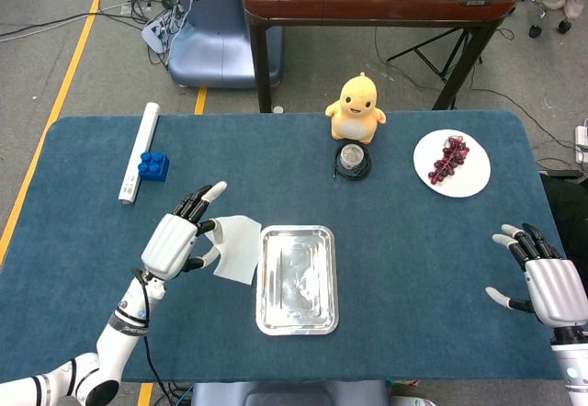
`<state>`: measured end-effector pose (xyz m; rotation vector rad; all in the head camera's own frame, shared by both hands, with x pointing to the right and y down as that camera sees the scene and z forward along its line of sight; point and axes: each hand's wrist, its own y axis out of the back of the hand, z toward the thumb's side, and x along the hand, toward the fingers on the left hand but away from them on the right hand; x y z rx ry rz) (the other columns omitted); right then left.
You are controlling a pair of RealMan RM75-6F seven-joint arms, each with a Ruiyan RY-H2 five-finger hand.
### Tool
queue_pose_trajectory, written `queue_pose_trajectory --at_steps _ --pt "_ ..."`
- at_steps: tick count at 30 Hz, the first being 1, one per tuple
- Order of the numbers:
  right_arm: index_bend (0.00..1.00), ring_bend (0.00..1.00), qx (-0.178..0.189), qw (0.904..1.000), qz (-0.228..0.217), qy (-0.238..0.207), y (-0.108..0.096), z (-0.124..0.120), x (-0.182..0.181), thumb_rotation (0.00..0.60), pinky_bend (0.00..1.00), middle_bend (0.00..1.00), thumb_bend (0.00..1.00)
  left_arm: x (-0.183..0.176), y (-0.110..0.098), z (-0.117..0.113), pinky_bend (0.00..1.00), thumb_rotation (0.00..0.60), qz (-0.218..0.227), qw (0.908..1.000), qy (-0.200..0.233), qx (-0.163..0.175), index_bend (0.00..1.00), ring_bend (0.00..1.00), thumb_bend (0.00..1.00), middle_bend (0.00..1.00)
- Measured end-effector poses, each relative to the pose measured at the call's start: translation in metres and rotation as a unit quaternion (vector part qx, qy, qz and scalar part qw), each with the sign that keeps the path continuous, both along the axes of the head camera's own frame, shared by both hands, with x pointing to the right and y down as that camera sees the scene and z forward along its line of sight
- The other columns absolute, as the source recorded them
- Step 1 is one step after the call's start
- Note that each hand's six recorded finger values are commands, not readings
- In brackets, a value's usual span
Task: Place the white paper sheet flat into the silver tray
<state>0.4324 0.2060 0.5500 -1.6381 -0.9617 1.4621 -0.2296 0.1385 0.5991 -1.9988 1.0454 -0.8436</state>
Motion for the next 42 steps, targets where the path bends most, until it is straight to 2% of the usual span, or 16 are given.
queue_pose_trajectory --at_steps 19,33,42 --pt "0.25 0.08 0.000 1.0000 0.001 0.000 0.000 0.000 0.000 0.600 0.30 0.19 0.03 0.033 -0.001 -0.011 0.11 0.600 0.025 0.9996 0.010 0.007 0.70 0.00 0.62 0.04" --pt "0.25 0.08 -0.001 1.0000 0.003 0.001 -0.001 0.000 0.001 0.600 0.30 0.19 0.03 0.019 0.007 0.017 0.11 0.600 0.004 0.9998 -0.012 -0.014 0.70 0.00 0.62 0.04" --pt "0.25 0.08 -0.001 1.0000 0.008 0.005 -0.001 -0.001 0.004 0.600 0.30 0.19 0.03 0.005 0.033 0.036 0.11 0.600 -0.008 0.9987 -0.044 -0.023 0.70 0.00 0.62 0.04"
